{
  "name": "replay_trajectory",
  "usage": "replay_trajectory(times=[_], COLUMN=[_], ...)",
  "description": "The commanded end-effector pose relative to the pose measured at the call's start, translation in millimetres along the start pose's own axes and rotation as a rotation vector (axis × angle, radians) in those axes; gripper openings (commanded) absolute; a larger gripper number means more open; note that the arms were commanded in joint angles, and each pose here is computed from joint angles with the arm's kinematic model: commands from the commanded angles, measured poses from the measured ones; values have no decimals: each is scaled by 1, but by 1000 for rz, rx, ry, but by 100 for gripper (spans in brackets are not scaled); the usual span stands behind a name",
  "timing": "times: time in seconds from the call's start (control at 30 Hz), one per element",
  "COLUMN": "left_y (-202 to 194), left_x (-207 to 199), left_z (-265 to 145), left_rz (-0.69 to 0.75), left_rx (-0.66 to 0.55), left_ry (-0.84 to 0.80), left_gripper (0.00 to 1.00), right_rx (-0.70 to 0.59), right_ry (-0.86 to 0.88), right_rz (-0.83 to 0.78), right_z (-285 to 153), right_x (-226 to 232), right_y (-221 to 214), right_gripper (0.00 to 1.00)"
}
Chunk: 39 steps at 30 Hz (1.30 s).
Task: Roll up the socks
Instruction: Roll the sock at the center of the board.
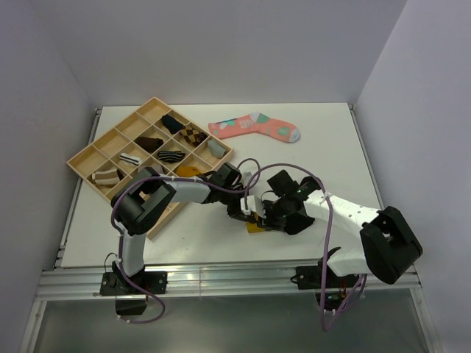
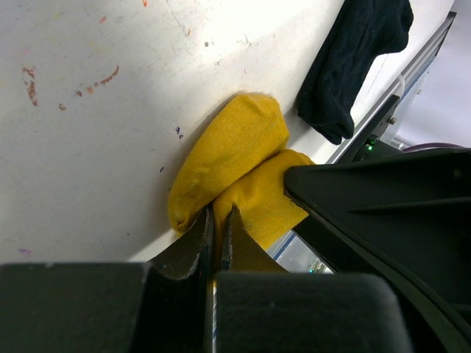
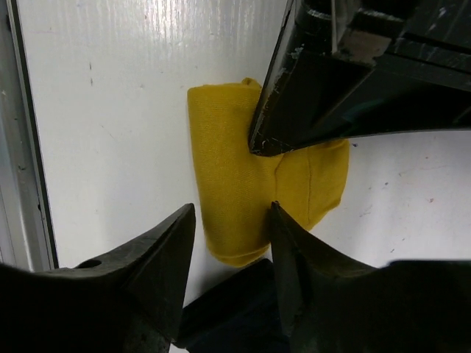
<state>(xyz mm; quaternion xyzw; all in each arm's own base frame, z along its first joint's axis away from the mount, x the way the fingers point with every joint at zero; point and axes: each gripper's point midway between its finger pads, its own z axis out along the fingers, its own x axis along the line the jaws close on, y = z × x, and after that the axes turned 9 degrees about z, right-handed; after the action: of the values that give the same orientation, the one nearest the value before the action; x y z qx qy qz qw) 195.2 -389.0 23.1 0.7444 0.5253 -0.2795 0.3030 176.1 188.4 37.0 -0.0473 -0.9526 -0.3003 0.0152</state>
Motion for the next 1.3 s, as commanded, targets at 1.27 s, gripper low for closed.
replay_trajectory(times=[1.27], left_y=[-4], left_x=[8], left_z=[-85], left_rz=[64], left_rx=[-773], left_ry=[-64], left_gripper=[36], right_rx=[277], right_ry=[291], right_rz=[445], right_z=[22], right_x=[-13], right_y=[-9], right_gripper=[20])
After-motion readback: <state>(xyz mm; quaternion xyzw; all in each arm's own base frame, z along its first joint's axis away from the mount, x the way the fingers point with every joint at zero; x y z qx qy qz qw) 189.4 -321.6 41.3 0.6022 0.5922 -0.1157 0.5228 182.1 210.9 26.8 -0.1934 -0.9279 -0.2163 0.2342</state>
